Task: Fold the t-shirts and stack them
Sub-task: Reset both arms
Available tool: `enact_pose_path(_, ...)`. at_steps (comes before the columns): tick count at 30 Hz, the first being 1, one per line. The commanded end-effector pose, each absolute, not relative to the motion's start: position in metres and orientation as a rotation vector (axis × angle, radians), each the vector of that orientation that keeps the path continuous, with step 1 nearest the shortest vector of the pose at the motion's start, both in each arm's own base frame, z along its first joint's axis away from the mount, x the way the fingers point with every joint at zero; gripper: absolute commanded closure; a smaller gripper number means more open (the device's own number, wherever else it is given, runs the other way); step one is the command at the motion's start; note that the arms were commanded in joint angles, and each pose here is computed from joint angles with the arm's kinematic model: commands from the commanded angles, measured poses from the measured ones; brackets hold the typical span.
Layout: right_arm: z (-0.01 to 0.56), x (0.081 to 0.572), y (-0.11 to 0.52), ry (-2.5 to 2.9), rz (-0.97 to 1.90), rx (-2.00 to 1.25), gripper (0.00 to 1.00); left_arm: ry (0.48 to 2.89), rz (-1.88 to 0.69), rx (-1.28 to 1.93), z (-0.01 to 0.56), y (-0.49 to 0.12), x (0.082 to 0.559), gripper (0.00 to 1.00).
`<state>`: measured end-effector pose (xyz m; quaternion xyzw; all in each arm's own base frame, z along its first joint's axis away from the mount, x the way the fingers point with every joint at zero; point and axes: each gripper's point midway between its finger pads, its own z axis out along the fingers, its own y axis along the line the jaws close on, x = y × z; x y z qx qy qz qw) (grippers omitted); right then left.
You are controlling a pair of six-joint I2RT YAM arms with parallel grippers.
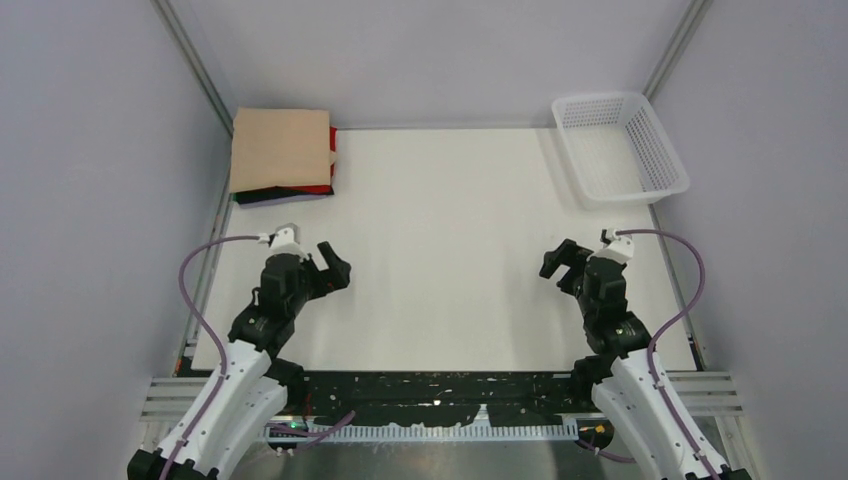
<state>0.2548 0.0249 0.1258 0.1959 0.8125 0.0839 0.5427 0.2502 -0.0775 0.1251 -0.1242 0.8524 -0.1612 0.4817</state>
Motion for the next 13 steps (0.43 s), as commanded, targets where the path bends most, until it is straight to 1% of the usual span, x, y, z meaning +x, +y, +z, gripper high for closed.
enact_pose_path(1, 0.122, 0.26, 0.032, 1.918, 0.251, 0.467, 0.05, 1.891, -0.406, -0.377, 0.169, -0.071, 0.269, 0.0)
enact_pose_path(9, 0.114, 0.26, 0.025, 1.93, 0.201, 0.487, 0.05, 1.94, -0.373, -0.381, 0.162, -0.07, 0.272, 0.0)
enact_pose_path(13, 0.124, 0.261, 0.022, 1.872, 0.207, 0.506, 0.05, 1.943, -0.368, -0.381, 0.163, -0.07, 0.274, 0.0)
